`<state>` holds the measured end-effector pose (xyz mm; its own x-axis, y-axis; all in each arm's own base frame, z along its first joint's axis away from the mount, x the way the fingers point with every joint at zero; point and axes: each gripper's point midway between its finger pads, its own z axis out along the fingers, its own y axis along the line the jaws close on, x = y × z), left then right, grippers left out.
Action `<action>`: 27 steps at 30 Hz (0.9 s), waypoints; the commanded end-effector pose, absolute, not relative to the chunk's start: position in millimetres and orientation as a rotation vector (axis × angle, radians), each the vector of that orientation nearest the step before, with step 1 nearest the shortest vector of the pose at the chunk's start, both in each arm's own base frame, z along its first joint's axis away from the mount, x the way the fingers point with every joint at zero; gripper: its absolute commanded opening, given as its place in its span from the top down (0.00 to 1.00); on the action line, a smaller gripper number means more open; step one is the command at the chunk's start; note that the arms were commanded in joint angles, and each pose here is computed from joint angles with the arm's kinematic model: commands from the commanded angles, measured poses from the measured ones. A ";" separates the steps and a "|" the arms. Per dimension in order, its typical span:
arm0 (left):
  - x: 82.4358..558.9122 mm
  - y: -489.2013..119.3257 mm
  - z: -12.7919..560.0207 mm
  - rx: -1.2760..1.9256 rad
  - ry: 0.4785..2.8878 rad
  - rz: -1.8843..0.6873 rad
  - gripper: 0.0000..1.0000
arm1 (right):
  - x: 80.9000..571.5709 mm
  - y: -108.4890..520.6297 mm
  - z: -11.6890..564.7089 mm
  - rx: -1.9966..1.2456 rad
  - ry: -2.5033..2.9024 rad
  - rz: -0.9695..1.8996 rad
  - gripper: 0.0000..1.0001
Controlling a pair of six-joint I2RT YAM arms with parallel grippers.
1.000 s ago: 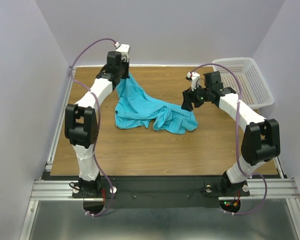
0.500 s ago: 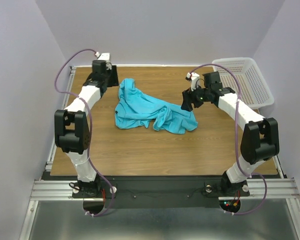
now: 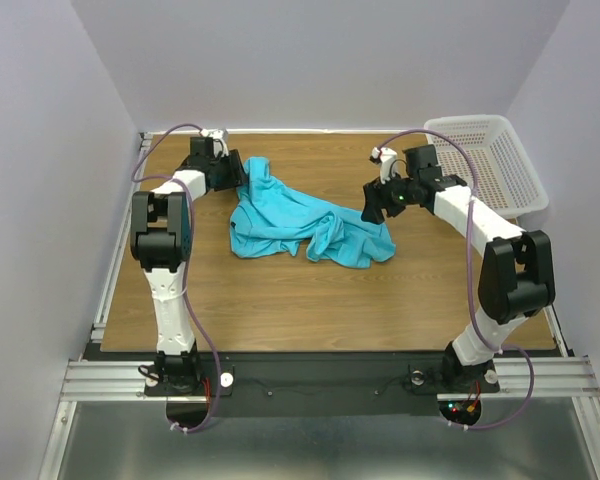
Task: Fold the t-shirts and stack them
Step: Flatten the tshirt out
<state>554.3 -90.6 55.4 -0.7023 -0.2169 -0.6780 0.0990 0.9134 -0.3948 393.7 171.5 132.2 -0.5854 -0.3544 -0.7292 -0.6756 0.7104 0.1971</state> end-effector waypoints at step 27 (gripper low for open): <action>541.3 -99.1 95.3 0.009 2.221 -0.585 1.00 | 454.5 135.4 81.2 -0.431 2.432 0.390 0.39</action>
<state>536.2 -97.6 38.2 -0.7540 -0.1702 -0.6345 0.1404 0.9018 -0.4088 434.0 139.4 78.1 -0.7533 -0.2478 -0.6092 -0.4438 0.8752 0.1927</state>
